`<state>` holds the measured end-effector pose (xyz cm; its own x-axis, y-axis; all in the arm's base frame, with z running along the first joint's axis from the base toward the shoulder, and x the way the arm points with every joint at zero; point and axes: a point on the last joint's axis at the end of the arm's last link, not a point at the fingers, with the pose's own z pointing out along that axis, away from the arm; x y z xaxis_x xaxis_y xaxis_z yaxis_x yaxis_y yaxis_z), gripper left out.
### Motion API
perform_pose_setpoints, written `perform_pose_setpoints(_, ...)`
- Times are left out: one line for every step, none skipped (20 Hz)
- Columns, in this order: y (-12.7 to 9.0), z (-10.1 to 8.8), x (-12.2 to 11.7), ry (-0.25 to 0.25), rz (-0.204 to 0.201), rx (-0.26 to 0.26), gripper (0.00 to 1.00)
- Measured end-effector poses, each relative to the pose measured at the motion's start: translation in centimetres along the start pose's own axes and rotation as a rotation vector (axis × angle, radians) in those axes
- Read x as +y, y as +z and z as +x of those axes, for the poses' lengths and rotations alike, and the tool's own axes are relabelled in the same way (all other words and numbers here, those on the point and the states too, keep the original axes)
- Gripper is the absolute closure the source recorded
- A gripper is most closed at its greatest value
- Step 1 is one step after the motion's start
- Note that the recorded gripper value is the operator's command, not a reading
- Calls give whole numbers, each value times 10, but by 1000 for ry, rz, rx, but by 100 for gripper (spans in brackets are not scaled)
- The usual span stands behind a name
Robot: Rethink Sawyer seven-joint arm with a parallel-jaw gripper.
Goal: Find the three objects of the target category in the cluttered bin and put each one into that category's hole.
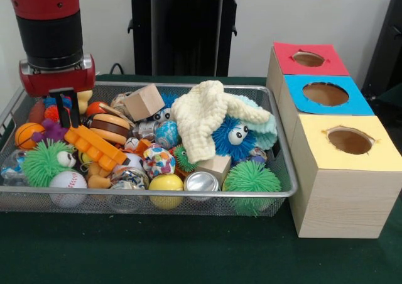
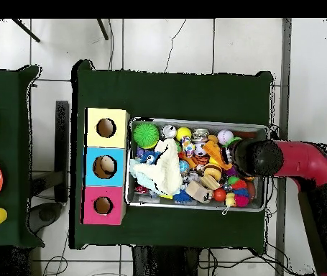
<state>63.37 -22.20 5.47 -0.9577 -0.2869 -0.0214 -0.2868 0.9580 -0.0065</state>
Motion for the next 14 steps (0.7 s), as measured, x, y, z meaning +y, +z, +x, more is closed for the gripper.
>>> perform_pose_setpoints(3,0,0,3,-3,0,100)
perform_pose_setpoints(4,-1,-1,4,-5,-1,100)
perform_pose_setpoints(6,-1,-1,6,-7,-1,100)
perform_pose_setpoints(9,-2,-2,9,-11,-2,100)
perform_pose_setpoints(12,-2,-2,12,-14,-2,100)
perform_pose_setpoints(14,-2,-3,15,-17,-2,100)
perform_pose_setpoints(16,-3,-3,17,-19,-3,100)
perform_pose_setpoints(19,-3,-4,22,-23,-3,100)
perform_pose_setpoints(21,-3,-5,25,-25,-4,100)
perform_pose_setpoints(22,-3,-6,26,-25,-4,100)
perform_pose_setpoints(23,-4,-7,27,-25,-5,100)
perform_pose_setpoints(24,-5,-8,30,-25,-7,100)
perform_pose_setpoints(24,-5,-9,31,-24,-8,100)
perform_pose_setpoints(25,-6,-10,33,-23,-9,100)
